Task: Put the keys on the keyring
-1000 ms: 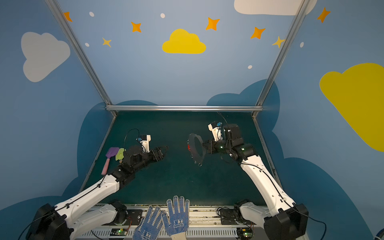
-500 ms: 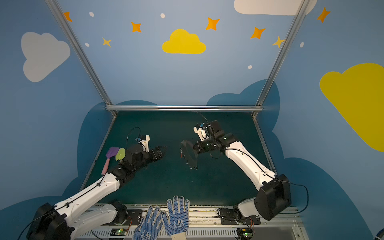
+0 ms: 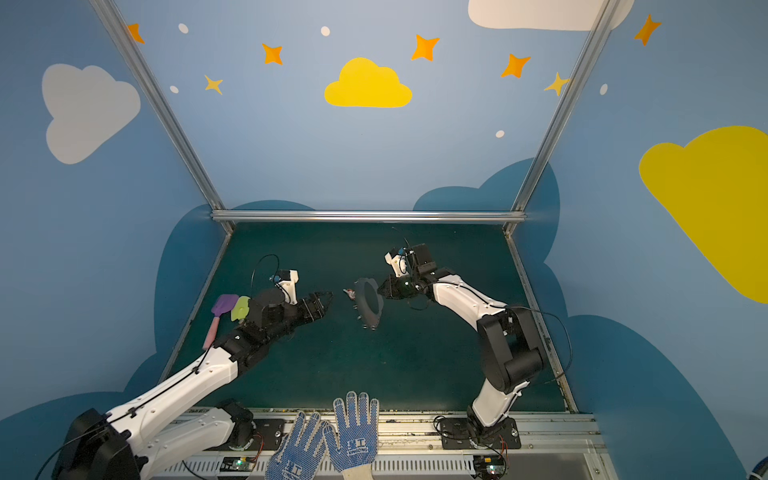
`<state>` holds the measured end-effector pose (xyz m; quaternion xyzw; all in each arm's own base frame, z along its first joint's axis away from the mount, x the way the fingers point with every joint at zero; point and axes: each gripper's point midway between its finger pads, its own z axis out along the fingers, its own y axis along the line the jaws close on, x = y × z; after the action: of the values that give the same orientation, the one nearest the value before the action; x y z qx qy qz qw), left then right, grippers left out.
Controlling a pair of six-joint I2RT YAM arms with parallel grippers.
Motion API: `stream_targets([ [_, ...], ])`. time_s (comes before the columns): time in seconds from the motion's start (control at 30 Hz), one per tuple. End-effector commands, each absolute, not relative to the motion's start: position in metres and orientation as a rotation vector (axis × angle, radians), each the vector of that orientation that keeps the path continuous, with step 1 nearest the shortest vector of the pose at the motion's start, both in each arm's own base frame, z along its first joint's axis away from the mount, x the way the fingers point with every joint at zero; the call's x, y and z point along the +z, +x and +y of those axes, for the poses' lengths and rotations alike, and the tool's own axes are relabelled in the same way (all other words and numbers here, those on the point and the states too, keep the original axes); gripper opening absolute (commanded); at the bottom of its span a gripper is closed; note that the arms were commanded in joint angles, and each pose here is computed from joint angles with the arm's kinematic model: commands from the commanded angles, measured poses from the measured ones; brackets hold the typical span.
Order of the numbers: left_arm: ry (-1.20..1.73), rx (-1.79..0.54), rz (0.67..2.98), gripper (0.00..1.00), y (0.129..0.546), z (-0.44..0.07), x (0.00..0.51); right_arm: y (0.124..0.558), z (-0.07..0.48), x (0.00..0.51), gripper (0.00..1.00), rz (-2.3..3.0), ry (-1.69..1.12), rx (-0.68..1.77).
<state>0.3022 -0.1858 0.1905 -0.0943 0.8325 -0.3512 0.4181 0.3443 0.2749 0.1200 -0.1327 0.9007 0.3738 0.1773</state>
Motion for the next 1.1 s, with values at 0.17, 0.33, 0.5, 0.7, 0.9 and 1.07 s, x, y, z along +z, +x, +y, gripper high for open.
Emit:
stream_targets([
  [0.17, -0.235, -0.894, 2.087, 0.82, 0.310, -0.191, 0.200, 0.344, 0.233, 0.096, 0.00, 2.562, -0.202, 1.044],
  [0.33, -0.245, -0.888, 2.104, 0.83, 0.313, -0.192, 0.196, 0.339, 0.209, 0.075, 0.00, 2.605, -0.106, 1.010],
  [0.5, -0.261, -0.866, 2.122, 1.00, 0.316, -0.191, 0.196, 0.337, 0.184, 0.072, 0.35, 2.610, -0.026, 0.936],
  [0.7, -0.294, -0.756, 2.164, 1.00, 0.320, -0.179, 0.192, 0.336, 0.143, 0.087, 0.63, 2.573, 0.059, 0.782],
  [0.9, -0.453, -0.369, 2.286, 1.00, 0.336, -0.128, 0.183, 0.339, 0.097, 0.111, 0.90, 2.534, 0.117, 0.416],
  [1.07, -0.448, 0.002, 2.335, 1.00, 0.360, -0.084, 0.177, 0.350, 0.050, 0.129, 0.90, 2.456, 0.187, 0.048],
])
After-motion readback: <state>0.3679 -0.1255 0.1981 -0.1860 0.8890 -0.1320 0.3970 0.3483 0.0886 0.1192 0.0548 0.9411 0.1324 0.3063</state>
